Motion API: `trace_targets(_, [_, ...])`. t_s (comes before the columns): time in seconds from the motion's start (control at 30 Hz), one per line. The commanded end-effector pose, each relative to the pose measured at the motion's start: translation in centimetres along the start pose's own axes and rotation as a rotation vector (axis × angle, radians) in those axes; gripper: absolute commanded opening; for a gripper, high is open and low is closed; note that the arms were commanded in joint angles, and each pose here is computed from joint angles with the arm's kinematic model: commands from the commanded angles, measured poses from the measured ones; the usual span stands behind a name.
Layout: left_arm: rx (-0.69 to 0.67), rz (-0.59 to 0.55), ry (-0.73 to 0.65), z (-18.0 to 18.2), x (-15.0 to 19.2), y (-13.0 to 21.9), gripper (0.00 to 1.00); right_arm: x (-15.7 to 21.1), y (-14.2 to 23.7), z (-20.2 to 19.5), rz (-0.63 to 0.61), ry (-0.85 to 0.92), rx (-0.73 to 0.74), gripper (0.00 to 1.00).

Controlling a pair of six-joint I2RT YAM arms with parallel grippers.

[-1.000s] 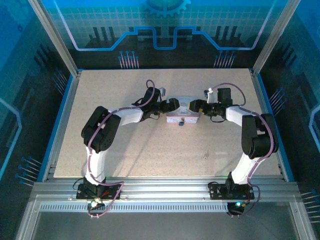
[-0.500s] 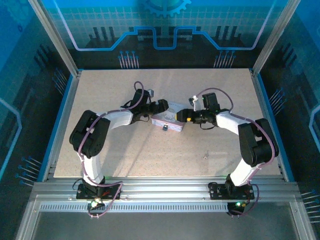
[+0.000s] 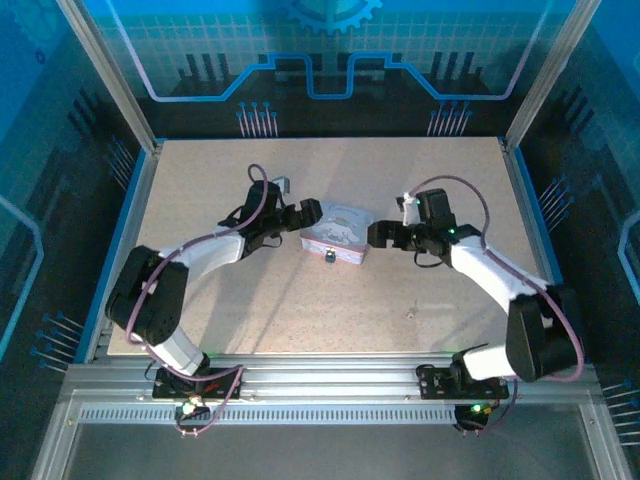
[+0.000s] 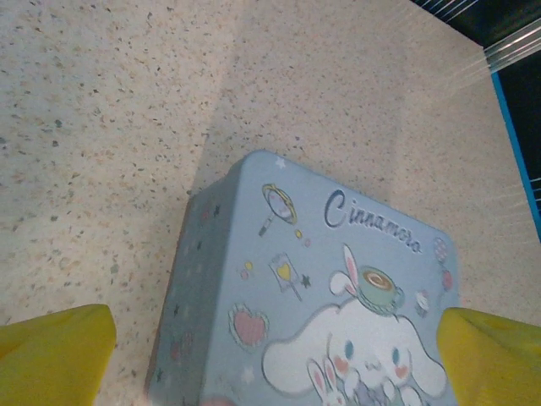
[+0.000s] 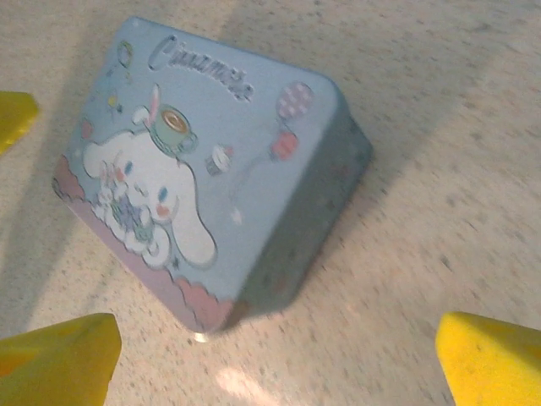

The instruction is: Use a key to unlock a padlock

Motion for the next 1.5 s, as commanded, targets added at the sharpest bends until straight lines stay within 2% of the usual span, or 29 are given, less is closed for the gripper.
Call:
trace_targets(0.0, [-0.014,0.017,-0.049,-0.3,1.5,1.8,0.99,4.9,1.9,-1.4,0.157,-0.034,0.14,0.91])
trace_targets(0.17, [-0.003,0.036,-0.073,-1.2,4.1,4.3,0.98,9.2,4.9,-2.1,0.213,-0.078,0.228,0.84])
trace_targets(0.37, [0.039,0.048,-0.066,-1.9,7.2,6.4,0.97,12.9,6.0,-2.7,0.281,-0.164,0.258,0.74])
trace_targets(0.77, [0.06,0.02,-0.079,-2.0,7.5,7.6,0.97,16.4,4.8,-2.7,0.409,-0.286,0.293,0.55])
trace_targets(1.17, [0.056,0.03,-0.088,-1.9,7.5,6.9,0.97,17.0,3.5,-3.0,0.416,-0.307,0.294,0.41])
trace_targets(1.47, [0.053,0.032,-0.084,-1.9,7.5,6.7,0.98,16.5,2.4,-3.0,0.411,-0.302,0.283,0.36])
Point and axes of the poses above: each hand's point on the last joint's axis, 136 mm out from that joint toward the fingers, its own y axis back along the fingers, its own z axis along the line the jaws close on, x = y × z, the point moved 6 cm from there along y, back along the fingers, and after that the axes turned 6 degrees about y, right-handed, at the moved point
